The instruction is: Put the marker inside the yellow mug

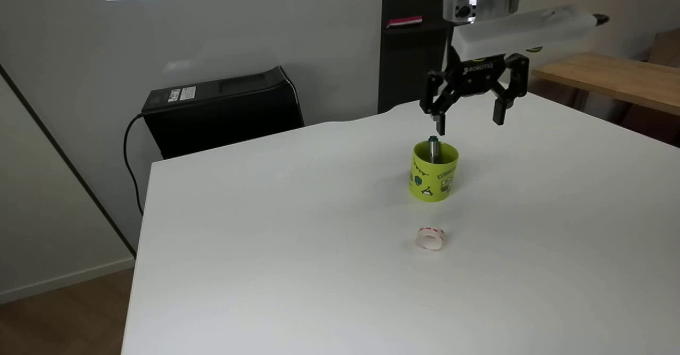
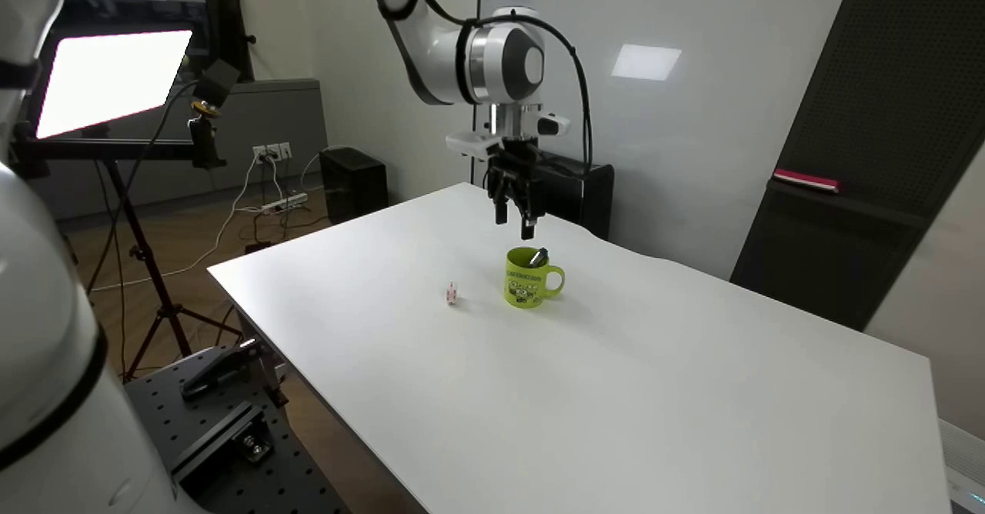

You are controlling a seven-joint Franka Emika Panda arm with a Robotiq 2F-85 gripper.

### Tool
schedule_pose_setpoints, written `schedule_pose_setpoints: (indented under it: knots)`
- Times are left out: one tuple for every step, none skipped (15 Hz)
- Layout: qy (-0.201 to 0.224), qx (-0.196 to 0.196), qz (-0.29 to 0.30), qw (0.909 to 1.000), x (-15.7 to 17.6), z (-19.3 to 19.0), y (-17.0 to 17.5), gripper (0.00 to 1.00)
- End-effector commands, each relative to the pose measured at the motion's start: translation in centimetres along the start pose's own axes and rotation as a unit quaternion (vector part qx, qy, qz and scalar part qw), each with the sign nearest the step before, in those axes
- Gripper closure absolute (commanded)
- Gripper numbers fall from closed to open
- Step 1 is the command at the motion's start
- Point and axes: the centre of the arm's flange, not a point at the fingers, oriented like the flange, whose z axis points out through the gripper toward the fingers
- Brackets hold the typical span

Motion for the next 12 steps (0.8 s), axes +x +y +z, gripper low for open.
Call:
schedule_pose_setpoints:
  knots:
    - [-0.05,-0.008,-0.026,0.9984,0.4,-1.3,1.2,0.0]
    - [-0.06,-0.008,-0.034,0.9976,0.4,-1.4,1.5,0.0]
    - [-0.063,-0.006,-0.044,0.997,0.5,-1.5,1.7,0.0]
    - [-0.066,-0.001,-0.056,0.9963,0.5,-1.5,2.0,0.0]
    - [-0.063,0.002,-0.067,0.9957,0.7,-1.6,2.2,0.0]
    - [-0.061,0.008,-0.078,0.9951,0.8,-1.6,2.4,0.0]
    - [-0.056,0.017,-0.093,0.9939,0.9,-1.6,2.6,0.0]
    - [-0.054,0.023,-0.106,0.9927,1.1,-1.6,2.7,0.0]
    - [-0.052,0.029,-0.116,0.9914,1.2,-1.6,2.9,0.0]
    - [-0.049,0.032,-0.123,0.9907,1.2,-1.5,2.9,0.0]
    - [-0.047,0.034,-0.128,0.99,1.3,-1.4,3.0,0.0]
    - [-0.051,0.021,-0.117,0.9916,1.1,-0.8,2.5,0.0]
